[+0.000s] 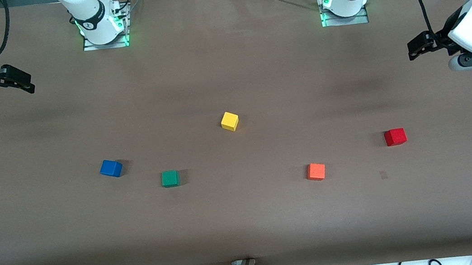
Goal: Pass red block to right arm, stack on blue
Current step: 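Move the left gripper down over the red cube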
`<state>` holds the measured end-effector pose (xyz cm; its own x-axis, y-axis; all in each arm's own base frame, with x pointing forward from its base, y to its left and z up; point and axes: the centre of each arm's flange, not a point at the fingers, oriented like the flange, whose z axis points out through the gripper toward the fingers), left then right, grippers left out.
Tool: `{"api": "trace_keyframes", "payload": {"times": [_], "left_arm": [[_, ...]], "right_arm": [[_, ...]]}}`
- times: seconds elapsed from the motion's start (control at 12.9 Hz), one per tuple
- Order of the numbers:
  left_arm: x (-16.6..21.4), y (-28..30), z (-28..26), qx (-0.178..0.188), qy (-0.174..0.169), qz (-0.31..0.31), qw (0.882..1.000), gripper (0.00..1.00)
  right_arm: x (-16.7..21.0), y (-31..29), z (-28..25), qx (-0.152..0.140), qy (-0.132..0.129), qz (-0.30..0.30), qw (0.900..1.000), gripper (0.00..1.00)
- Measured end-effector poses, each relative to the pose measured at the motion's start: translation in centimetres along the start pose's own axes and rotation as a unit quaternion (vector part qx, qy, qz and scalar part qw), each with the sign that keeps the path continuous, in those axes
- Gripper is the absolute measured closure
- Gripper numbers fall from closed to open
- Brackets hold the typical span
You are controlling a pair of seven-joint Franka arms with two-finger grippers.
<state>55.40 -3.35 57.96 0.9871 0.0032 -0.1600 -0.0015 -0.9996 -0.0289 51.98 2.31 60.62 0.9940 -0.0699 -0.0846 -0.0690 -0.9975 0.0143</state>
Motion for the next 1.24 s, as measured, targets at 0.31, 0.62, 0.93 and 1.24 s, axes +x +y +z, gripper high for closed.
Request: {"api": "trace_keyframes", "payload": {"times": [0.31,0.62,0.93,1.24], "left_arm": [[2.6,-0.3,3.4,-0.001,-0.029,-0.003,1.0,0.0],[6.1,-2.7,9.6,-0.007,-0.077,-0.015,0.997,0.0],[9.6,-4.1,15.7,-0.013,-0.082,-0.016,0.996,0.0],[11.2,-3.7,22.3,-0.015,-0.063,-0.014,0.998,0.0]], "right_arm": [[0.0,0.0,0.0,0.0,0.0,0.0,1.0,0.0],[0.0,0.0,0.0,0.0,0.0,0.0,1.0,0.0],[0.0,0.0,0.0,0.0,0.0,0.0,1.0,0.0],[0.0,0.0,0.0,0.0,0.0,0.0,1.0,0.0]]}}
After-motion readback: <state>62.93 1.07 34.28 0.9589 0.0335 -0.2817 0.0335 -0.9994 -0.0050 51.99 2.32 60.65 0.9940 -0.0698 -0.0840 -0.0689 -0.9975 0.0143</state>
